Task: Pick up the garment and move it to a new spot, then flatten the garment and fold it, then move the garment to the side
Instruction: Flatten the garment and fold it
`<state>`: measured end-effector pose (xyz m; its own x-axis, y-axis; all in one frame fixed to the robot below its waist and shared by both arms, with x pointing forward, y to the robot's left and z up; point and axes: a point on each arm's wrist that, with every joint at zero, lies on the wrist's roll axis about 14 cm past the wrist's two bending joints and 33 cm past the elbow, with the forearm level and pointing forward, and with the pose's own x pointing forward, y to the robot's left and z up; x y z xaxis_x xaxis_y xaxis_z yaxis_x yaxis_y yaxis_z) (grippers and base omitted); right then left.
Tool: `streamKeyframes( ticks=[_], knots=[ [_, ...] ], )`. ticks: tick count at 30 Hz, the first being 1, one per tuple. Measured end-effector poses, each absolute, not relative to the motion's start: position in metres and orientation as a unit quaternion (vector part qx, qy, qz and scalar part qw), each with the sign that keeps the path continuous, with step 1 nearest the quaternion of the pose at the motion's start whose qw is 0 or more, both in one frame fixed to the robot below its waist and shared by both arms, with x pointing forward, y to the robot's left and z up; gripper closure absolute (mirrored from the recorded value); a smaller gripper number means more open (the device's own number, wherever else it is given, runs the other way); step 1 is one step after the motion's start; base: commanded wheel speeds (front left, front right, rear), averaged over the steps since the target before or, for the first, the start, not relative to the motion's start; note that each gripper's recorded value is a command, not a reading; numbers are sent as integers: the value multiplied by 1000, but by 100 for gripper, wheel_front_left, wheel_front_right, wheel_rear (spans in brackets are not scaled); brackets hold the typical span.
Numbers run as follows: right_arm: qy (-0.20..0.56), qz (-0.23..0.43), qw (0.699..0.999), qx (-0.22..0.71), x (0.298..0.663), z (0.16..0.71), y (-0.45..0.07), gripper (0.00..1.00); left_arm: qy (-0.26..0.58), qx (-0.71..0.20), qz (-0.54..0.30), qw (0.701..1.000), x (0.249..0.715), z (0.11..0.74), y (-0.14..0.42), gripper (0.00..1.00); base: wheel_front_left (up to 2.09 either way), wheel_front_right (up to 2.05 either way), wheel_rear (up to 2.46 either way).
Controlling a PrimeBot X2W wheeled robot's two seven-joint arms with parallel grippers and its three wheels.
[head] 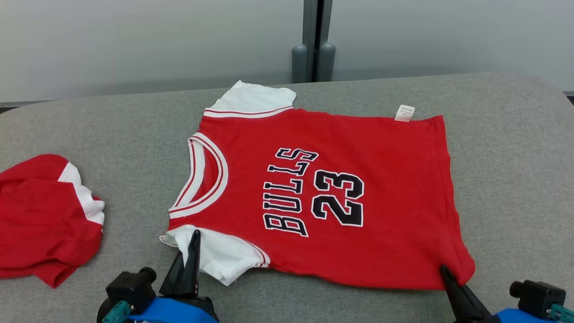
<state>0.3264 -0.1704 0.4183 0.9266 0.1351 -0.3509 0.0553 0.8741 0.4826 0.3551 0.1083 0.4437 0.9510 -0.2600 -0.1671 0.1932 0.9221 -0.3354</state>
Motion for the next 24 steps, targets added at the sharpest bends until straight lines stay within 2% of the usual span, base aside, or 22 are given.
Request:
streamKeyframes(
  ticks=[7, 24],
  knots=[
    [179, 24, 952, 246, 347, 428, -175, 100, 93, -138, -143, 976, 386, 453, 103, 100, 0, 0, 0],
    [192, 18, 952, 240, 397, 424, -183, 100, 126, -93, -178, 971, 448, 428, 94, 100, 0, 0, 0]
  ],
)
